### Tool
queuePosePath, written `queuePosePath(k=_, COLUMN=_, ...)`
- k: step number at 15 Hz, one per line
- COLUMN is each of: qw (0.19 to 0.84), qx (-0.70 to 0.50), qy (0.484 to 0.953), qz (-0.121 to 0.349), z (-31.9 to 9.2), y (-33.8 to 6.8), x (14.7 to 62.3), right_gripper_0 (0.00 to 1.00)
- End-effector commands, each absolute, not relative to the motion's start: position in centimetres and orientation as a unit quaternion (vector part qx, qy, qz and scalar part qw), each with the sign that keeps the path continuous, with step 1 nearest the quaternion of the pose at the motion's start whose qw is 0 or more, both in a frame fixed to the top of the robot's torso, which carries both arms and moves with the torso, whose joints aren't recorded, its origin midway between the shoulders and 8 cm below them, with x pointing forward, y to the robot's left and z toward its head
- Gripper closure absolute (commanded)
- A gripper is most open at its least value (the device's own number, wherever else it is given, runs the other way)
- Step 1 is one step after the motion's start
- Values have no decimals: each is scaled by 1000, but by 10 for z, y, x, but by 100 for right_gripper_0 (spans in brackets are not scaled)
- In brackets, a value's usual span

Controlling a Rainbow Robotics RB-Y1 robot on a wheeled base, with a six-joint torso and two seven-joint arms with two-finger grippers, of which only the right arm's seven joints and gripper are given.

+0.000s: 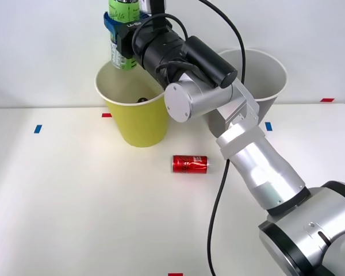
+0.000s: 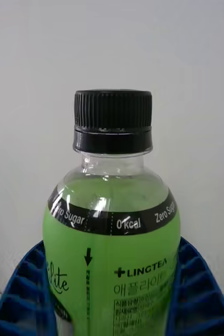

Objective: Put cans in the gray bin, plastic bottles in the light green bin

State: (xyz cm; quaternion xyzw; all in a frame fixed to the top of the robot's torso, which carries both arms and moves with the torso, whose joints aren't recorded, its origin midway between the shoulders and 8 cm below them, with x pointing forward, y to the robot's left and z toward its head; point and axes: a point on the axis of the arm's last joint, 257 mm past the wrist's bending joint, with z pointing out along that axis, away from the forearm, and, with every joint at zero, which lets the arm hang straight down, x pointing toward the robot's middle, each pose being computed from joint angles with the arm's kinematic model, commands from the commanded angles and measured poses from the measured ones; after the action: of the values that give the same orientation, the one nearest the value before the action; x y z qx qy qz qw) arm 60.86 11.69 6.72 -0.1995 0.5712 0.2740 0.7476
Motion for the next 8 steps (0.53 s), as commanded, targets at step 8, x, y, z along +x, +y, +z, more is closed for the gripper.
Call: queuePosePath(k=8, qw=771, qx=-215, qy=534, qz=270, z=59, y=99, x=602, right_gripper_0=0)
